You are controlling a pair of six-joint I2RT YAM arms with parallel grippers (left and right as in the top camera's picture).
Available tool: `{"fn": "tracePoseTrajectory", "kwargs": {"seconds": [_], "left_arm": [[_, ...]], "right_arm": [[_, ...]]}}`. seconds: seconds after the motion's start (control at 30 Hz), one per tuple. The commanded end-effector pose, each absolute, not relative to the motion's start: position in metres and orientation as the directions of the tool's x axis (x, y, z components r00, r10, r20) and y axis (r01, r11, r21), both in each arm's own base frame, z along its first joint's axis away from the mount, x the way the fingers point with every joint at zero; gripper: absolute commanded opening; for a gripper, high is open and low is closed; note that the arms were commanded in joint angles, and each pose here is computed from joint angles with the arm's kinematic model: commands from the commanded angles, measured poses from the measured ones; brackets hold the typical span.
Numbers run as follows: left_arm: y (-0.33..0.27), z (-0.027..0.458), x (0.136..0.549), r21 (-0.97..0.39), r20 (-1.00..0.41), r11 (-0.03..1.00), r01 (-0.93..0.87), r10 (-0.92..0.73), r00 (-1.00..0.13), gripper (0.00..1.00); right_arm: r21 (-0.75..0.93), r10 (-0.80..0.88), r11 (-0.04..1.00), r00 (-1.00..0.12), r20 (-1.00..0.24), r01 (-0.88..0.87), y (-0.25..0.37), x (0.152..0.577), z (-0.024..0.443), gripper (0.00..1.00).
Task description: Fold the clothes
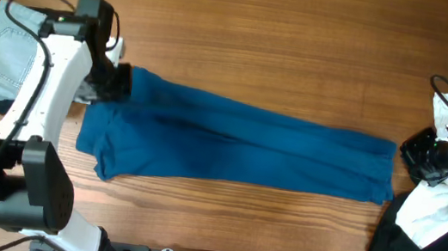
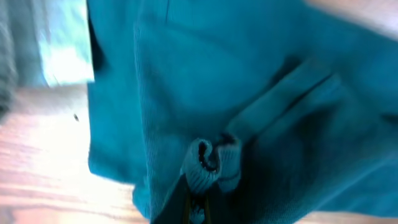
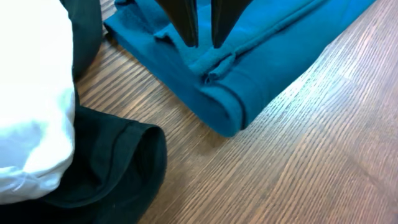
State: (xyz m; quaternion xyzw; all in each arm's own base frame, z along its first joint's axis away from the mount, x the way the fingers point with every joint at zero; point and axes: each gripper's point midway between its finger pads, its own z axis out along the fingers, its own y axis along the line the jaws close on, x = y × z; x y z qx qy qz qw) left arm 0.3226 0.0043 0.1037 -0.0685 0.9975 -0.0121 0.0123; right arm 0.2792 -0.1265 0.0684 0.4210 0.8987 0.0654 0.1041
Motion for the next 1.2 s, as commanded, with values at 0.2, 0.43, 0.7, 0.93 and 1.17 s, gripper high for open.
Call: {"fn": "tracePoseTrajectory", "kwargs": {"seconds": [0.2, 0.43, 0.7, 0.93, 1.17], "left_arm": [[0.020, 0.083, 0.282, 0.037, 0.126, 0.982, -0.184, -0.187, -0.974, 0.11], [0.035, 0.083, 0.281, 0.082, 0.115, 0.967, -0.243, -0.252, -0.961, 0.28], [-0.004, 0.083, 0.321, -0.159, 0.008, 0.954, -0.253, -0.255, -0.967, 0.27], [-0.027, 0.076, 0.320, -0.183, 0.002, 0.969, -0.166, -0.168, -0.986, 0.39], [-0.032, 0.029, 0.293, -0.175, 0.049, 0.972, -0.159, -0.153, -0.987, 0.48]], "right_arm": [[0.173, 0.776, 0.631, -0.612, -0.153, 0.756, -0.133, 0.276, 0.067, 0.08], [0.128, 0.771, 0.634, -0.611, -0.179, 0.763, -0.142, 0.273, 0.067, 0.08], [0.388, 0.665, 0.724, -0.728, -0.170, 0.571, -0.101, 0.305, 0.080, 0.17], [0.348, 0.668, 0.714, -0.740, -0.078, 0.608, -0.094, 0.283, 0.069, 0.52], [0.355, 0.679, 0.696, -0.732, -0.043, 0.624, -0.081, 0.270, 0.037, 0.72]]}}
